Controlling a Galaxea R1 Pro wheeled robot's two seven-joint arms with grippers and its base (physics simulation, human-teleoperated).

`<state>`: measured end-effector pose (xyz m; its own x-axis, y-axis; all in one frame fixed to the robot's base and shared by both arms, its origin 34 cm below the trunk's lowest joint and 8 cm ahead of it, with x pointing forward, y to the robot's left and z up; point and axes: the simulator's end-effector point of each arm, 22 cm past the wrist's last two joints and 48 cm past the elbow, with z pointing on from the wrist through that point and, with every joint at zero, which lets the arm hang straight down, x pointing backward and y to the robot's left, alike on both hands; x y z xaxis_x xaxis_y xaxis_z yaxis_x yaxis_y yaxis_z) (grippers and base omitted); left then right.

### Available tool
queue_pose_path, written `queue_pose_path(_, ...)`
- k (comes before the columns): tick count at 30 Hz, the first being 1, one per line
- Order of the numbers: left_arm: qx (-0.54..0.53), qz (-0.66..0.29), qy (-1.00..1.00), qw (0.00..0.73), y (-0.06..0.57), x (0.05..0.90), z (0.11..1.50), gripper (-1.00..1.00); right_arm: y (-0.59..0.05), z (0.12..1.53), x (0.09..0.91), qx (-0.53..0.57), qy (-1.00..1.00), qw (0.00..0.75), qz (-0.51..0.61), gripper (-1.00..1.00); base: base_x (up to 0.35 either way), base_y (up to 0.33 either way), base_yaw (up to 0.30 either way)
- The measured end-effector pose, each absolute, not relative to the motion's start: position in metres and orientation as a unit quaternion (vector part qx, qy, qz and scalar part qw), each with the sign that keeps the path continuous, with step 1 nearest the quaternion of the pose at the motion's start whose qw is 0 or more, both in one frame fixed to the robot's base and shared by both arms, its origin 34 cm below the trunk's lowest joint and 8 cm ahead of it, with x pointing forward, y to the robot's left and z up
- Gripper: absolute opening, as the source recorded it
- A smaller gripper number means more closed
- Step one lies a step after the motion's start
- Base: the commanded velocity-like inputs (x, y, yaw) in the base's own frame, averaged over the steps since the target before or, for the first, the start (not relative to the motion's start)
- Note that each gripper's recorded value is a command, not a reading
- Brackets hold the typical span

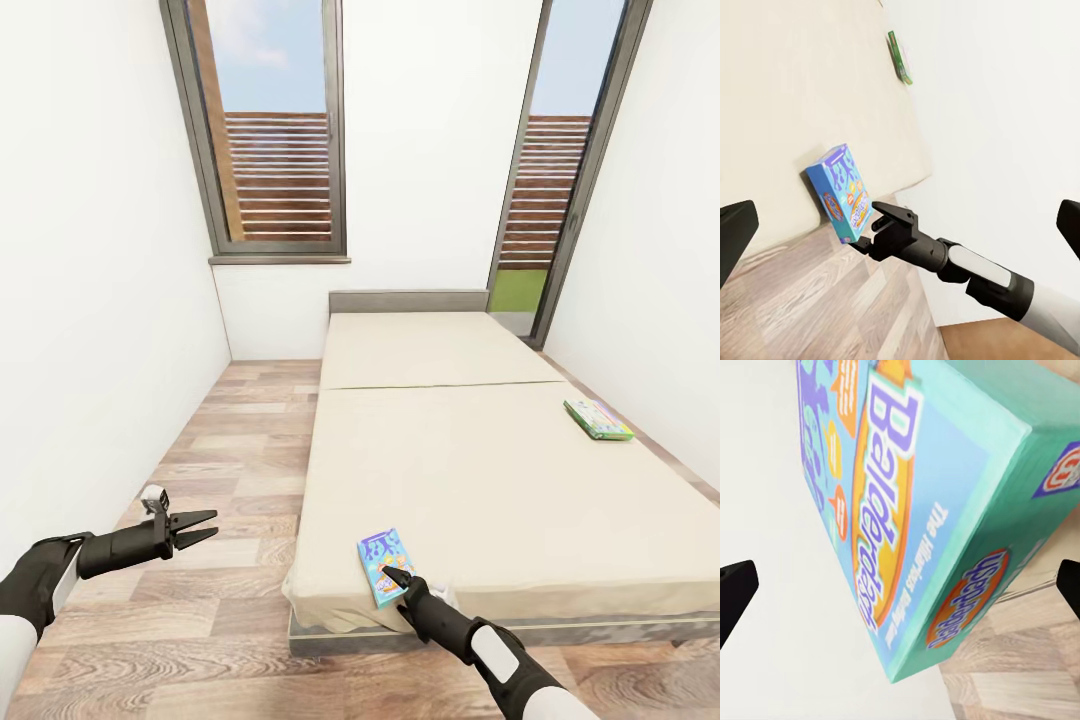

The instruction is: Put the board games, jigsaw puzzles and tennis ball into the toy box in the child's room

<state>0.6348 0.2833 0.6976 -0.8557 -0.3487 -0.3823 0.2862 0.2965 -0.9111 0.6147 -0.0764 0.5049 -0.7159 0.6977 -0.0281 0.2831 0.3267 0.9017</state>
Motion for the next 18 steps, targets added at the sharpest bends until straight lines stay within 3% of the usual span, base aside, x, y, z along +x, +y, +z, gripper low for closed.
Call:
queue_pose_path(9,-0.021,-0.593,0.759,0.268,0.2833,0.6347,0.6975,1.00,-0.0741,0.5122,0.6170,0.308,0.778,0.218,0.503,1.00,0.000,0.000,0.000)
queue_pose_path(10,-0.021,-0.593,0.759,0.268,0.2833,0.6347,0.6975,1.00,-0.0741,0.5124,0.6171,0.307,0.777,0.218,0.503,-1.00,0.000,0.000,0.000)
queue_pose_path(18,-0.021,-0.593,0.759,0.268,0.2833,0.6347,0.6975,1.00,-0.0738,0.5133,0.6174,0.307,0.776,0.219,0.505,-1.00,0.000,0.000,0.000)
